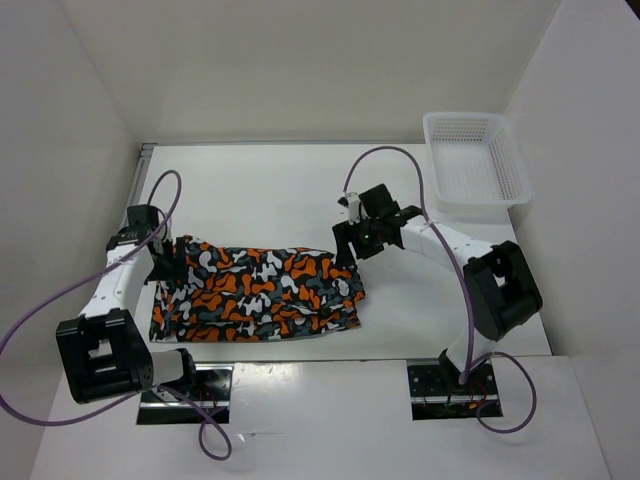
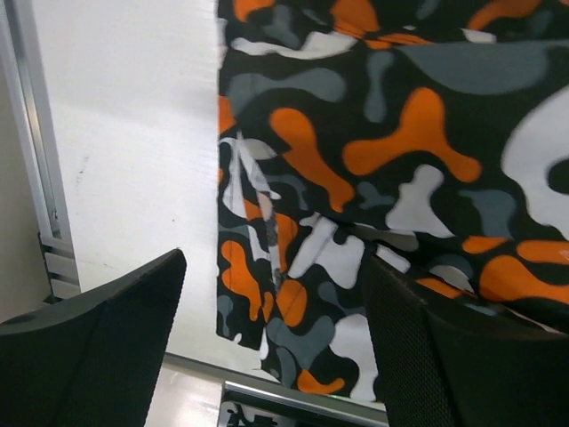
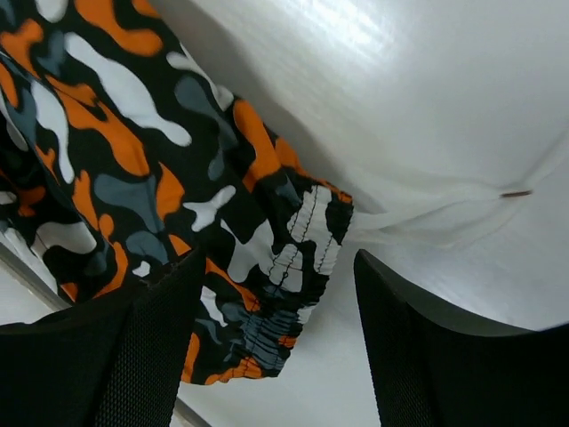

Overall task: Fold and stack the shorts
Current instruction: Fold the shorts

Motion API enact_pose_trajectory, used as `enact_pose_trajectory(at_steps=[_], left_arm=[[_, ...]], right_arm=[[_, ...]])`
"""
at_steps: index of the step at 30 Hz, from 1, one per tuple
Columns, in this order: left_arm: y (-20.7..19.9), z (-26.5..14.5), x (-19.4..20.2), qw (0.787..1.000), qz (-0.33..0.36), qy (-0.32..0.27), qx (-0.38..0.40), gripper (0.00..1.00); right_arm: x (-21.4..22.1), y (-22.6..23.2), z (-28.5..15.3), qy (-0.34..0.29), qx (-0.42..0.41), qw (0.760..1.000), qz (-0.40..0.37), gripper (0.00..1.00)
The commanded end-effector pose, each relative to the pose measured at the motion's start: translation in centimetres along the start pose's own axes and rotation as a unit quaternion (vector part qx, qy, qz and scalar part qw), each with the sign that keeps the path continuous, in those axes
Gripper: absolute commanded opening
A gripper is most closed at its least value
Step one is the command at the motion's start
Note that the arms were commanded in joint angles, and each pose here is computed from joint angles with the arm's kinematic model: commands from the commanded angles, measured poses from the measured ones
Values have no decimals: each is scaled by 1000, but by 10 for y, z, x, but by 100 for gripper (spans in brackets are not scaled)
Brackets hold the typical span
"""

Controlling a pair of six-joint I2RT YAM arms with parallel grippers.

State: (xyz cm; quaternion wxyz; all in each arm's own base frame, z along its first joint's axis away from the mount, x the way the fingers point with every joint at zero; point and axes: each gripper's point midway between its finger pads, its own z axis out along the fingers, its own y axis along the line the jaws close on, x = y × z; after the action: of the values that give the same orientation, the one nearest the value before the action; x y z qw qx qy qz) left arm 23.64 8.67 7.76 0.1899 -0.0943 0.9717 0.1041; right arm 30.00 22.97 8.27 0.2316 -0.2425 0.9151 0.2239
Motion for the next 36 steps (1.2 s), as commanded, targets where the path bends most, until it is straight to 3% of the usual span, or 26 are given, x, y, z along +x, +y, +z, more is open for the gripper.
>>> enact_pose_trajectory(at_steps=[1, 4, 9, 11, 12, 17, 18, 20, 21, 22, 25, 30, 33, 34, 36], left_arm=[[5, 12, 1, 1000, -18, 4, 3, 88], [15, 33, 4, 999, -28, 16, -19, 88], [15, 58, 18, 999, -30, 38, -23, 88], [15, 67, 21, 998, -29, 43, -27, 83], [14, 70, 25, 998, -28, 48, -27, 72], [2, 82, 28, 998, -28, 58, 2, 45], [2, 84, 27, 998, -28, 59, 2, 39], [-2, 87, 20, 998, -24, 55, 9, 22], [-6, 90, 18, 998, -17, 57, 12, 19], [-10, 90, 11, 998, -9, 53, 15, 19], [-20, 90, -27, 999, 5, 27, 25, 19], [-44, 98, -89, 999, 39, -14, 27, 16], [-80, 102, -117, 996, 73, -23, 53, 19], [-88, 101, -128, 995, 81, -30, 57, 22], [-112, 91, -164, 991, 98, -62, 67, 42]], right_arm=[[15, 11, 17, 15, -35, 999, 36, 73], [20, 2, 30, 25, -21, 999, 35, 73], [11, -6, 48, 26, 28, 999, 16, 63], [12, -10, 53, 26, 52, 998, 7, 59], [12, -9, 57, 23, 57, 998, 6, 59], [11, -28, 67, 15, 116, 991, 59, 41], [2, -31, 66, 0, 127, 990, 63, 31], [-14, -40, 66, -21, 155, 985, 66, 21], [-15, -51, 69, -24, 185, 980, 72, 17], [-23, -59, 65, -35, 199, 976, 76, 9], [-43, -90, 59, -64, 250, 961, 102, 0], [-70, -150, 31, -100, 326, 933, 117, 0], [-81, -181, 15, -113, 349, 923, 115, 0], [-83, -190, 12, -113, 358, 921, 107, 1], [-90, -191, 14, -115, 337, 932, 74, 28]])
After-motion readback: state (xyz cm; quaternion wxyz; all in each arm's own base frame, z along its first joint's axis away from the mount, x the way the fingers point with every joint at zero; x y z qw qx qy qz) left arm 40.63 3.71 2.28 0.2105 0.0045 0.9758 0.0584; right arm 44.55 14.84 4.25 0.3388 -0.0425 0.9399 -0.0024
